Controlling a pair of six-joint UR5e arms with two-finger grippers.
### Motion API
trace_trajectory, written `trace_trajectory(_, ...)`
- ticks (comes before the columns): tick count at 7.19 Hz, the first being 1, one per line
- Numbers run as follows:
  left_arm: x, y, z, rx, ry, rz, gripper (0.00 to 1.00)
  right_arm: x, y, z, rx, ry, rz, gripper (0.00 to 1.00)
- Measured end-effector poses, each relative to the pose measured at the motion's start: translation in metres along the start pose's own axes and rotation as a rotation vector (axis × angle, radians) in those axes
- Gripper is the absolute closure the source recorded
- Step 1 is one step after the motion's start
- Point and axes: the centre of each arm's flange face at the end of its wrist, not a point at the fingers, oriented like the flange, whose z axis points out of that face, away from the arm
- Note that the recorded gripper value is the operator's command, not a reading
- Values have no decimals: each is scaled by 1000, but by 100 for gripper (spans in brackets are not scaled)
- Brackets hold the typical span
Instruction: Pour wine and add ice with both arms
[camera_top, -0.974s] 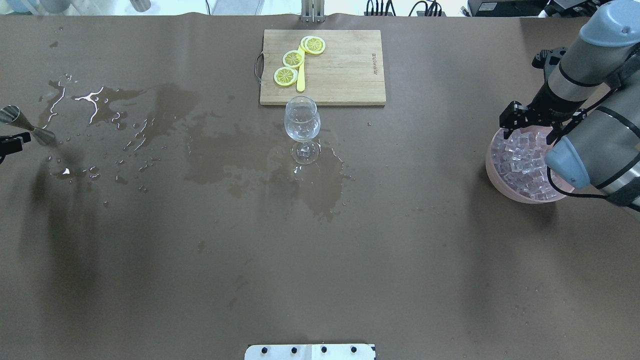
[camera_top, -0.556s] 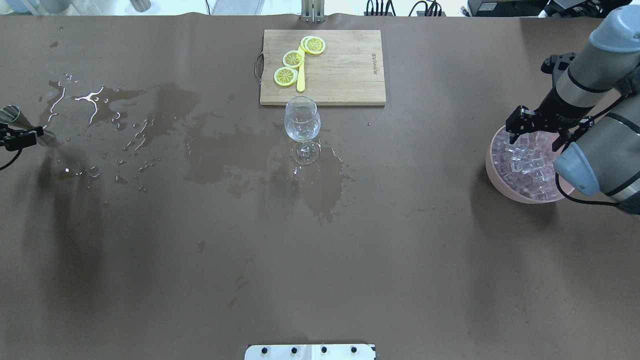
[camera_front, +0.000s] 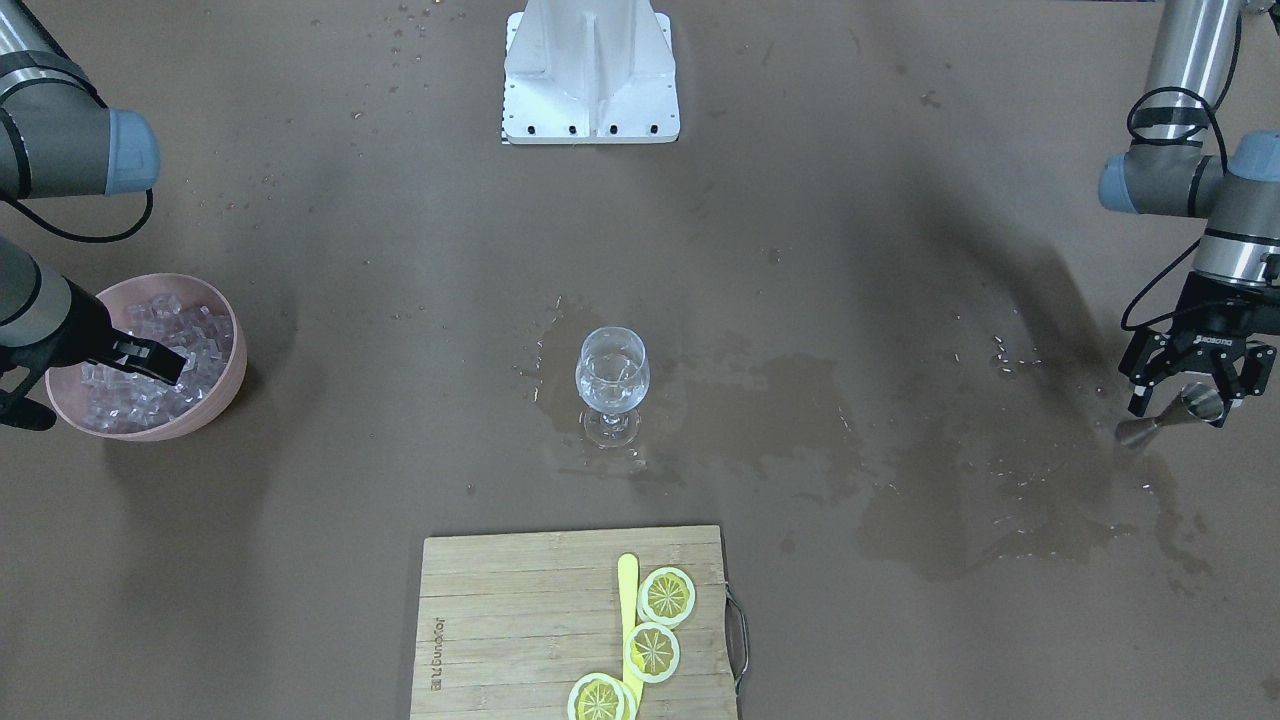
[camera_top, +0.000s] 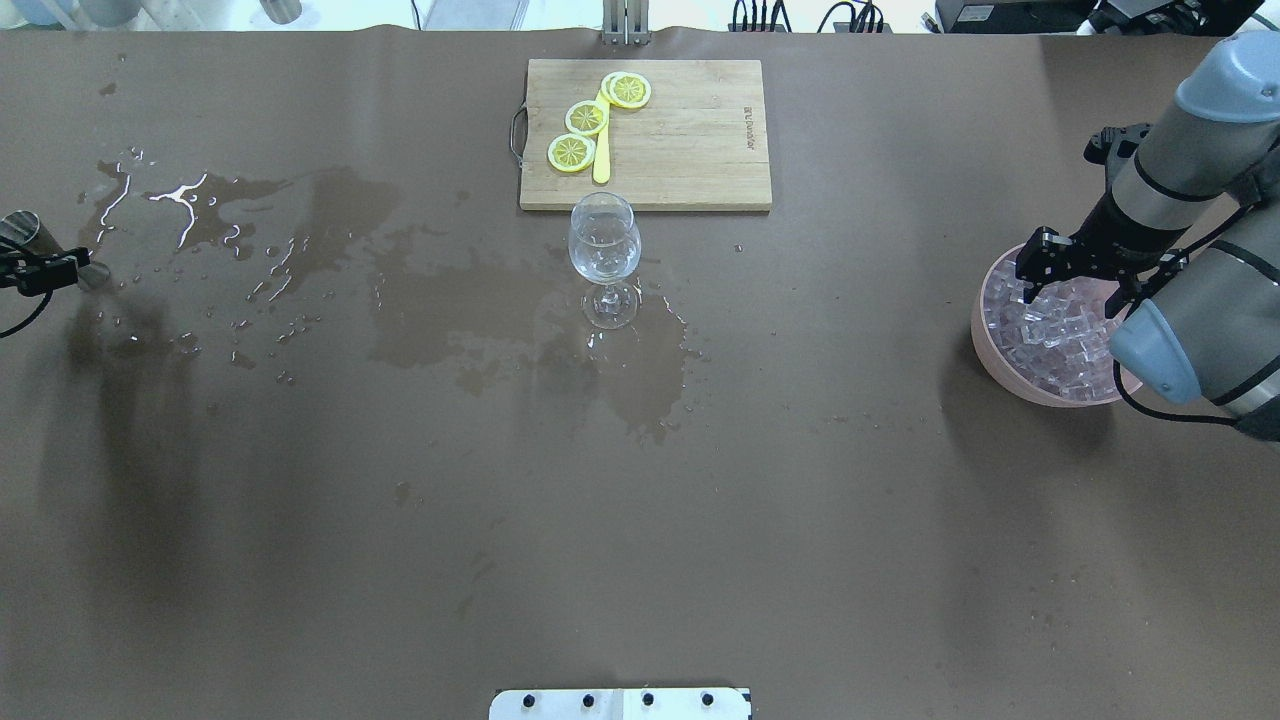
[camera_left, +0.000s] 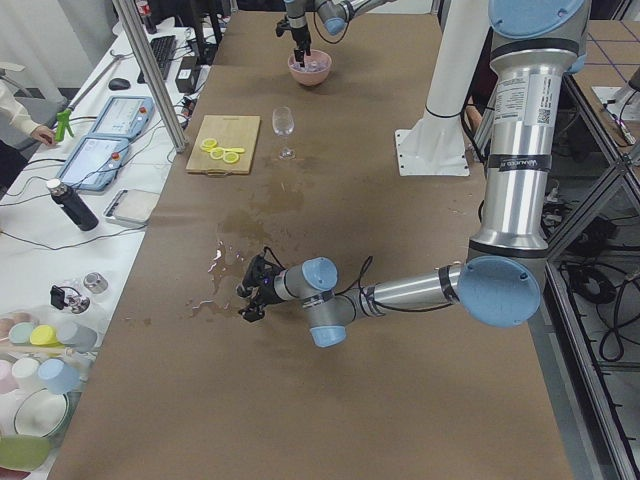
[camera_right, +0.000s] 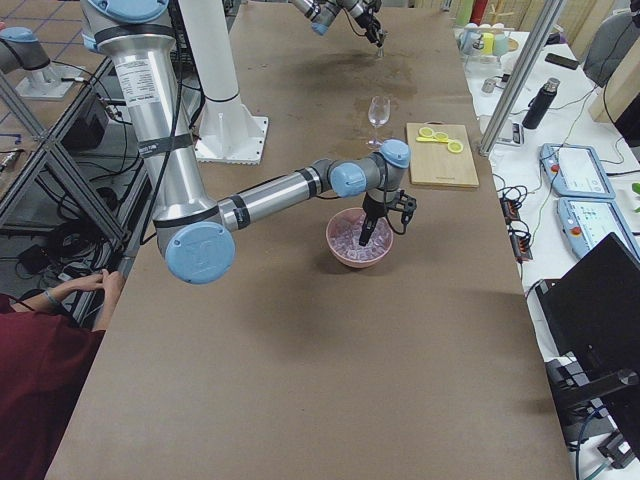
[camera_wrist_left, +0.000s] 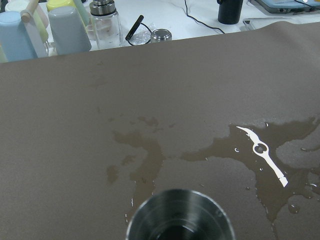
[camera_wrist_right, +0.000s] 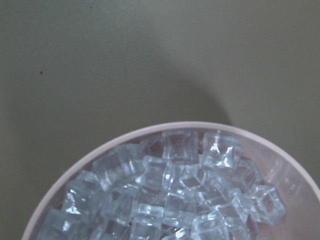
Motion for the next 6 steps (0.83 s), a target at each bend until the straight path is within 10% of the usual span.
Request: trace_trajectory(6,-6,24,-4,9,35,9,3,-2,27,14,-26,10,11,29)
